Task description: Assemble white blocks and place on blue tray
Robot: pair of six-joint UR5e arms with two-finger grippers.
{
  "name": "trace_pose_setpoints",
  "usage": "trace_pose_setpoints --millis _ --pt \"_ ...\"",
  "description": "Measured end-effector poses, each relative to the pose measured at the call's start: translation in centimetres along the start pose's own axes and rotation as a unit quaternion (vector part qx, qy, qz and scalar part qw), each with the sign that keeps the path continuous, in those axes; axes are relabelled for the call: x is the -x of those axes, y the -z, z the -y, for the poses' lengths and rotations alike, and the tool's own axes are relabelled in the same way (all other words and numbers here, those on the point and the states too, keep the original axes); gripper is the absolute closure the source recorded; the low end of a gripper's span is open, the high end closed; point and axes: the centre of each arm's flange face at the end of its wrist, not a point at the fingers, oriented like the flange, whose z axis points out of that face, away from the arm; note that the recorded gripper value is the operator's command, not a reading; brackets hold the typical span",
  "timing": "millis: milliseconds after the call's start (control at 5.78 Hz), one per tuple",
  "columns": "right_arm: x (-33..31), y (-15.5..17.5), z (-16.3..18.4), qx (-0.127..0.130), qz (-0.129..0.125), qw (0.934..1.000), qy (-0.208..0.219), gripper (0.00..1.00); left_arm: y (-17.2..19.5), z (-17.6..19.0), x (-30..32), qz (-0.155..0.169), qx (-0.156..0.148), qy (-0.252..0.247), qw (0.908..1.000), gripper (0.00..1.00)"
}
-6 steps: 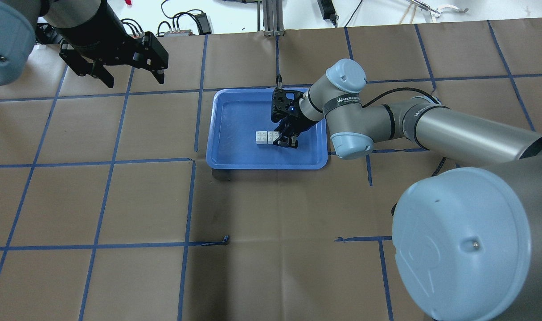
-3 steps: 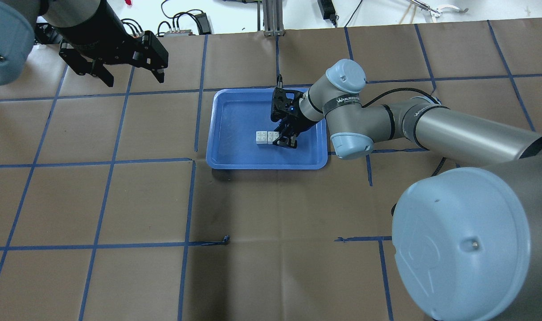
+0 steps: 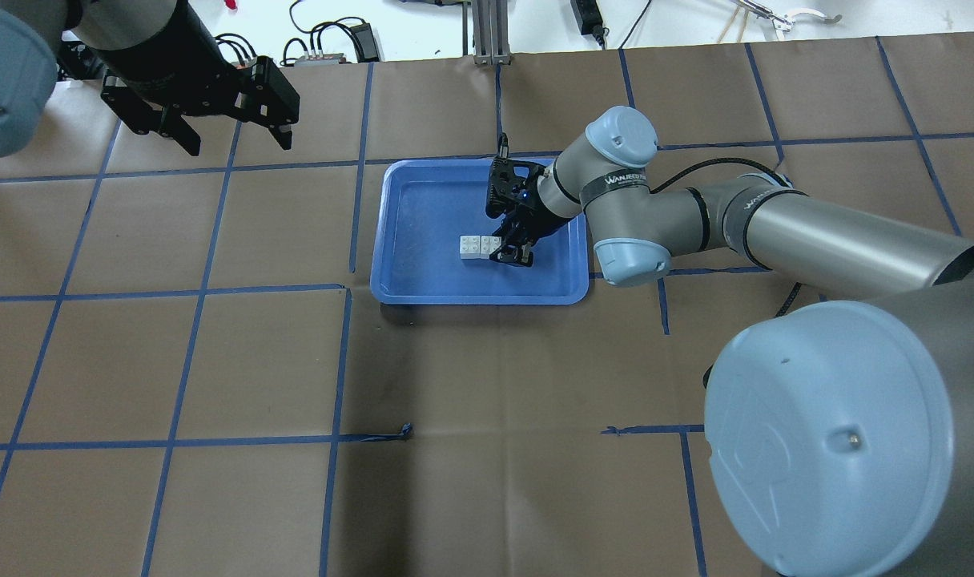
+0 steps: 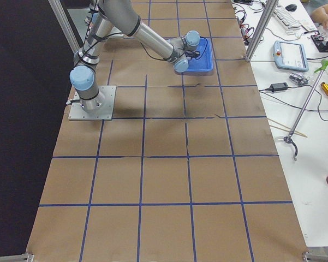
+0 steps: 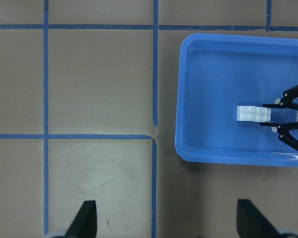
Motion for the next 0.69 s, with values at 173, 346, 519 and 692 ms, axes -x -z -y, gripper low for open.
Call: trace_pose_setpoints --millis 173,346,519,692 --pt "0.02 -0.01 0.04 0.0 0.0 1.0 0.0 0.7 0.3 -0.01 0.09 0.001 -0.003 0.0 1.0 0.0" --pt "0.06 -0.04 0.1 -0.001 0.0 1.0 0.001 0.7 0.42 -0.05 0.17 0.001 -0.004 0.001 1.0 0.0" --pt "0.08 -0.06 0.14 -0.001 0.0 1.0 0.001 0.67 0.43 0.0 0.24 0.001 -0.004 0.002 1.0 0.0" --pt "0.1 -0.07 0.16 -0.001 0.0 1.0 0.001 0.59 0.46 0.14 0.51 0.0 -0.005 0.005 1.0 0.0"
